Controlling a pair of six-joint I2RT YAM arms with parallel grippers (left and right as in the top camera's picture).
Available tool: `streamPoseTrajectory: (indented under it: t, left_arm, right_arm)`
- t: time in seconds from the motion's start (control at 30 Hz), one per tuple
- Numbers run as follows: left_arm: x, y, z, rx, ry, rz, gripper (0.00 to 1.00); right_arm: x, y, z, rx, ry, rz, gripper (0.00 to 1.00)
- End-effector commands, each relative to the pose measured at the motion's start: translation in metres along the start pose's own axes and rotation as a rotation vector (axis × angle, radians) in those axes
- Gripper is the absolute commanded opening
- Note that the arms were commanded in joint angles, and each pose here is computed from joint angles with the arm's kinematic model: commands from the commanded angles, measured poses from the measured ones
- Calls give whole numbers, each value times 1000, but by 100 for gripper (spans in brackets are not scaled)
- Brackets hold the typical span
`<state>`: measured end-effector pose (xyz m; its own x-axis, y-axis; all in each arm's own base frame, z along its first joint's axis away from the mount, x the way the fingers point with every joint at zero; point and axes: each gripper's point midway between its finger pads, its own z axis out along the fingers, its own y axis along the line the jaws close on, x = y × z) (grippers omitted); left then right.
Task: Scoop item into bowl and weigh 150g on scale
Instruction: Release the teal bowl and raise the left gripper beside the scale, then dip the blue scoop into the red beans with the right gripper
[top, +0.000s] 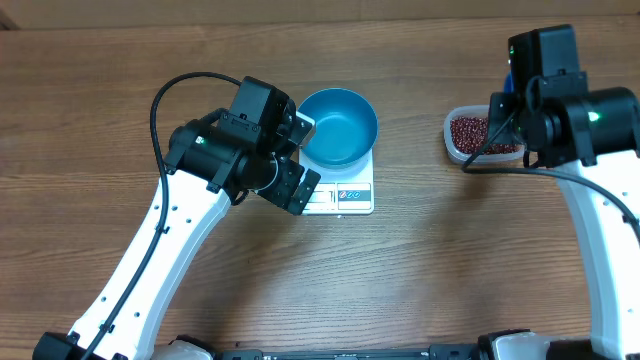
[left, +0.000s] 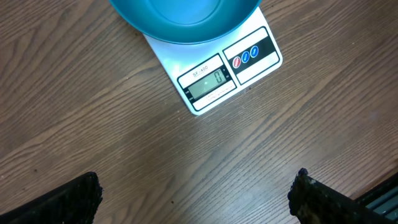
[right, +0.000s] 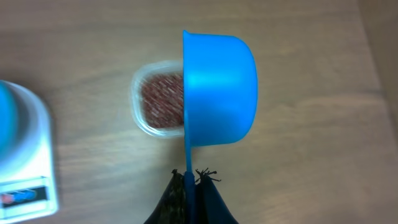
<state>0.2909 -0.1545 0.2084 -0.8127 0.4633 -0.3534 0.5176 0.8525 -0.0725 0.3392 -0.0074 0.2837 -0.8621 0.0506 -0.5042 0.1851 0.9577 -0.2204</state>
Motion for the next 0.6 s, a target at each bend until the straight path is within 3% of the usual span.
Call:
streamPoseTrajectory:
  t: [0.0, 0.3, 0.57]
  left_arm:
    - [-2, -1, 1, -5, -2, 4, 100]
    - [-2, -1, 1, -5, -2, 4, 100]
    - [-2, -1, 1, -5, -2, 4, 100]
  right_arm:
    - [-2, -11, 23, 134, 57, -45, 4]
    - [8, 8, 78, 172, 207, -117, 4]
    - [1, 10, 95, 212, 197, -119, 4]
